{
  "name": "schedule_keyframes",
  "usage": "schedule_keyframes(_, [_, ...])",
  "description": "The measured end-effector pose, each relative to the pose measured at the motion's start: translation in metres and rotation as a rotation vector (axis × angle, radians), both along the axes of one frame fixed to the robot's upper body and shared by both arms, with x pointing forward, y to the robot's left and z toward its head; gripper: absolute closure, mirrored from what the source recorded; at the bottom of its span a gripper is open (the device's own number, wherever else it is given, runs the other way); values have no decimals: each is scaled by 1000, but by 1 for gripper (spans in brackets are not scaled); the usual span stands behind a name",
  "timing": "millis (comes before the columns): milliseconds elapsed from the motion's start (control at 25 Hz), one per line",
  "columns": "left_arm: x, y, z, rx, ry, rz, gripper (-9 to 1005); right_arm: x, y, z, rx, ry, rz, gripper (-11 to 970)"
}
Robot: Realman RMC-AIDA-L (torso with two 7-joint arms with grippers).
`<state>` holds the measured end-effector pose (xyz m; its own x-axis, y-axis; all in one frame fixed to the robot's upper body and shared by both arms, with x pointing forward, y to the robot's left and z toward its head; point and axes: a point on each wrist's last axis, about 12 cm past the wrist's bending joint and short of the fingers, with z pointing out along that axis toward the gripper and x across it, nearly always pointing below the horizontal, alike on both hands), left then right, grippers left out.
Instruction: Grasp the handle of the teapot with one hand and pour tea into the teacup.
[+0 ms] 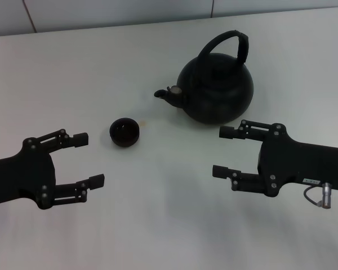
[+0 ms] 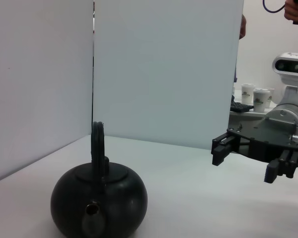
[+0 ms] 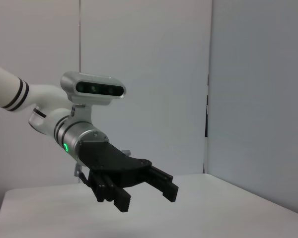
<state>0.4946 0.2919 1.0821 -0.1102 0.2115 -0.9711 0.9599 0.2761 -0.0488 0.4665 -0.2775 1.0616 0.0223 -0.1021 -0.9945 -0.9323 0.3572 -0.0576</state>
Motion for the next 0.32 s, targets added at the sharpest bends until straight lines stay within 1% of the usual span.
schedule_keyframes(320, [0,-1,-1,-1,0,2,137,3,3,0,-2,3,-6,264])
